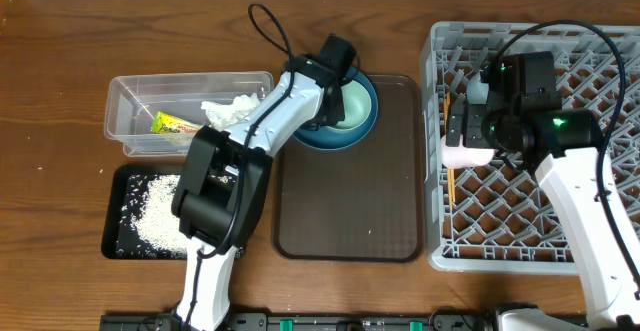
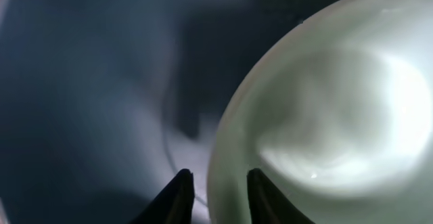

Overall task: Sort waste into correct bins and load items into the dishwasher rack
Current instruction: 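Grasp the light-green bowl with the left gripper and lift it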

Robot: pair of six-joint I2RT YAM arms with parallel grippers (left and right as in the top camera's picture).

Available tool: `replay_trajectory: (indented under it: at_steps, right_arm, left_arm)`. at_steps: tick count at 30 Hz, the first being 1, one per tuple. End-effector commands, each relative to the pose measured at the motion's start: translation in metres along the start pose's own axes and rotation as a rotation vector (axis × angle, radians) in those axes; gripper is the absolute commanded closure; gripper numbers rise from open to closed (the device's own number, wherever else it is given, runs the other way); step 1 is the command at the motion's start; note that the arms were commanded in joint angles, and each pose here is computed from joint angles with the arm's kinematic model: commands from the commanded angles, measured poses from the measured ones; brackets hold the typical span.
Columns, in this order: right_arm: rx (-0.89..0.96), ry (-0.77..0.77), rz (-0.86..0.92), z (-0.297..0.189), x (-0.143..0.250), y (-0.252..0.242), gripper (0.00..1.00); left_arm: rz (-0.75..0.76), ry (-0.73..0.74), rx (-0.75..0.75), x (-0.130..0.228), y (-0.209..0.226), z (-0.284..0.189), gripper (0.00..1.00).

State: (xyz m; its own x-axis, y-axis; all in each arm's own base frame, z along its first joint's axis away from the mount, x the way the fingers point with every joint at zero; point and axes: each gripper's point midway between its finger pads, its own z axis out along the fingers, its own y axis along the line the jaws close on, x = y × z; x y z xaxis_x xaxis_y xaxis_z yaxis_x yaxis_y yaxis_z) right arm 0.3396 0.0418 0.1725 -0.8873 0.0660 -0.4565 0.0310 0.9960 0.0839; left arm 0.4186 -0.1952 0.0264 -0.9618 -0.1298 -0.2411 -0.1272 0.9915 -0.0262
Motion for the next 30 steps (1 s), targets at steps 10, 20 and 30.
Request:
replay_trajectory:
  at_steps: [10, 20, 30]
  right_arm:
    - [-0.006, -0.019, 0.011, -0.005, -0.005, 0.001, 0.01]
    - [-0.006, -0.019, 0.011, -0.005, -0.005, 0.001, 0.01]
    - [-0.649, 0.058, 0.023, -0.04, 0.002, 0.105, 0.23]
  left_arm:
    - [-0.01, -0.087, 0.041, -0.018, -0.002, -0.041, 0.94]
    - [-0.018, -0.162, 0.14, -0.013, 0.007, -0.139, 0.94]
    - [-0.003, -0.125, 0.153, 0.01, 0.015, -0.168, 0.94]
